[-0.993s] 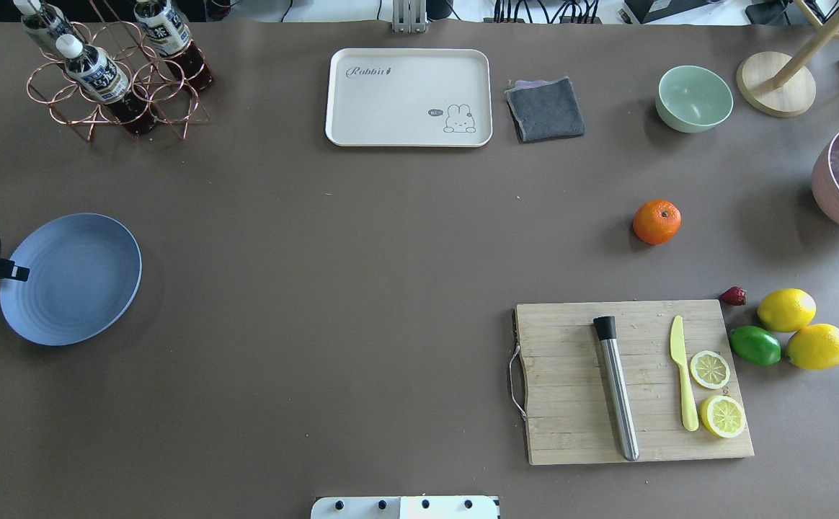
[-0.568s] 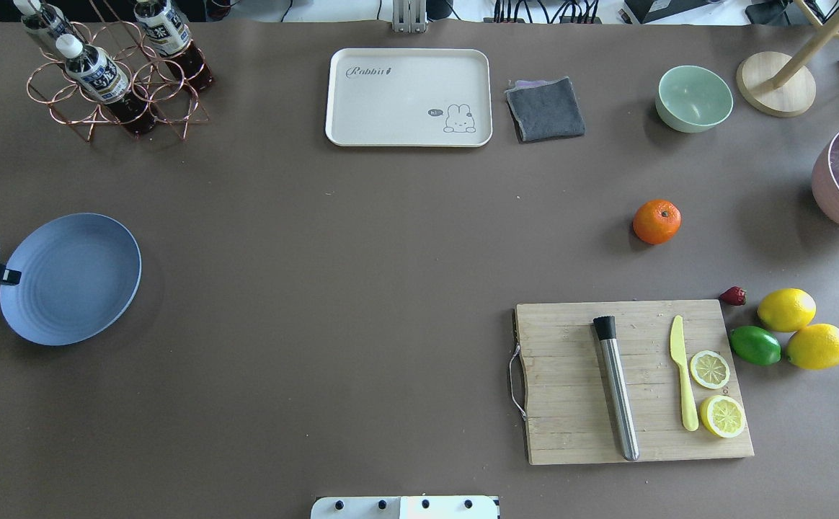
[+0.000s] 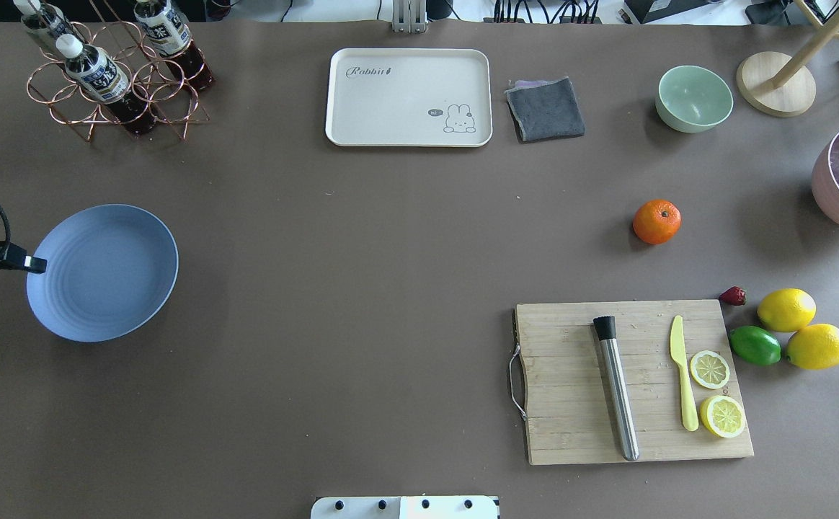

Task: Pick orange to plate
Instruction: 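Push the light-blue plate with the left gripper toward the table center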

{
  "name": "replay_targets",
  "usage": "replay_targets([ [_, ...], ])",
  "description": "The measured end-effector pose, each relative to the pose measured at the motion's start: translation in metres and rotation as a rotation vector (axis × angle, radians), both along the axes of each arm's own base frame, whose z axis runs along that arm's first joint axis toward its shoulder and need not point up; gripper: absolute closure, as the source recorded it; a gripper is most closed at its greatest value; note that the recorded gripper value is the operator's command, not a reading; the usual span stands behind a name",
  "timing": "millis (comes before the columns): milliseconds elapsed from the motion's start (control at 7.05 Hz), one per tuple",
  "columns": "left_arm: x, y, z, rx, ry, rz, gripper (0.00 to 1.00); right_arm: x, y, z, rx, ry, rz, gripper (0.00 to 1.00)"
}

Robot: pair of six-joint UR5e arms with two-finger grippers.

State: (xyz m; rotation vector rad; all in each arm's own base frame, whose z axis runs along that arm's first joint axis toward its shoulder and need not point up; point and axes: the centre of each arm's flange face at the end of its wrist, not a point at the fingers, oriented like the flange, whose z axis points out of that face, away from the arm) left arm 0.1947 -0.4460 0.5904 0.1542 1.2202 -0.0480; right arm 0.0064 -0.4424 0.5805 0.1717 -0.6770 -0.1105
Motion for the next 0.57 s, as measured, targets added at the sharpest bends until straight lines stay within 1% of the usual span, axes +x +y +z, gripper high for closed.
replay_targets([
  [142, 0.013, -0.018, -0.049, -0.079, 0.074, -0.054, 1.00, 0.000, 0.000, 0.000, -0.001, 0.000, 0.001, 0.00],
  [284, 0.039, -0.035, -0.095, -0.134, 0.134, -0.092, 1.00, 0.000, 0.000, 0.000, -0.002, -0.001, 0.001, 0.00],
  [426, 0.077, -0.045, -0.132, -0.167, 0.150, -0.116, 1.00, 0.000, 0.000, 0.001, -0.003, -0.001, 0.002, 0.00],
  [568, 0.118, -0.054, -0.172, -0.192, 0.130, -0.136, 1.00, 0.000, 0.000, 0.001, -0.004, -0.001, 0.002, 0.00],
])
